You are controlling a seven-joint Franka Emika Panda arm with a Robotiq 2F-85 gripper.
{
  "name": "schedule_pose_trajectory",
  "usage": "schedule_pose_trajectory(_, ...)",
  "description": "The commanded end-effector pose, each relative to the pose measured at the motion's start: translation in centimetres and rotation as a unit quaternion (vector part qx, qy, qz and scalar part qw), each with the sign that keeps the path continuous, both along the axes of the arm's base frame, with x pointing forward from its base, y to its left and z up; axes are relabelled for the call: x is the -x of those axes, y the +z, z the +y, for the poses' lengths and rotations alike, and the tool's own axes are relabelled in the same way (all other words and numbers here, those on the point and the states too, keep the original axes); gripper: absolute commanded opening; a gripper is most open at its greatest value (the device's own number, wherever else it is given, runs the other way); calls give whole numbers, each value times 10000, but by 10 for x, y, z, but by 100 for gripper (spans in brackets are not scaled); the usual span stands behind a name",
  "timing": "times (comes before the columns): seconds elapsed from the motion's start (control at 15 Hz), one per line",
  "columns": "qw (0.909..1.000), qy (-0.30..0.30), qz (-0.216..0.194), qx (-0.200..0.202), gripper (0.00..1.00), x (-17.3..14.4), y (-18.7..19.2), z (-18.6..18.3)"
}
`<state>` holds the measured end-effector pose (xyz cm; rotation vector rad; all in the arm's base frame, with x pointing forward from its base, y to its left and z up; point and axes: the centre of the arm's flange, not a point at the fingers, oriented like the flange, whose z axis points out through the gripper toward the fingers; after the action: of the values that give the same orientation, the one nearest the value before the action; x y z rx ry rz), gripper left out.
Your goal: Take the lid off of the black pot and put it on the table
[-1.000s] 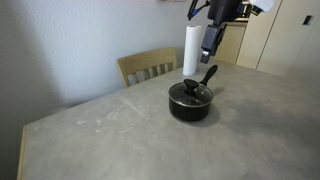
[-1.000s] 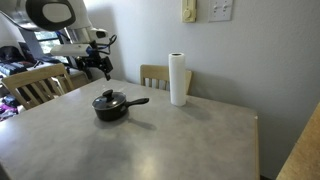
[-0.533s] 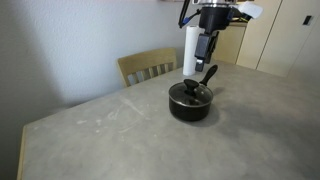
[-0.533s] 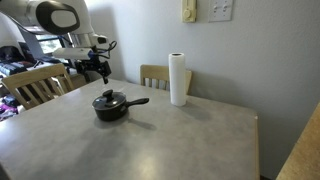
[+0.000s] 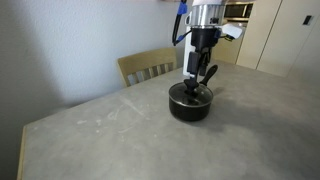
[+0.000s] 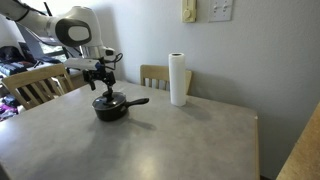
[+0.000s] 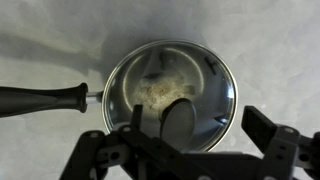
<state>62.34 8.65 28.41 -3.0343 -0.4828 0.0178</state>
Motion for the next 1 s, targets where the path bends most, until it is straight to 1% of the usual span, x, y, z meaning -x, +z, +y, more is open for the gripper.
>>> schedule_pose_trajectory(0.0, 9998, -213, -65, 8, 100, -20, -9, 0)
schedule_pose_trajectory(0.47, 9985, -544, -1, 104, 100, -36, -25, 4)
schedule_pose_trajectory(0.8, 9980, -438, 34, 449, 100, -44, -35, 10)
schedule_pose_trajectory(0.87, 9979, -415, 20, 496, 92, -46, -36, 11)
schedule_pose_trajectory(0.93, 9977, -398, 9, 542, 73, -47, -37, 12)
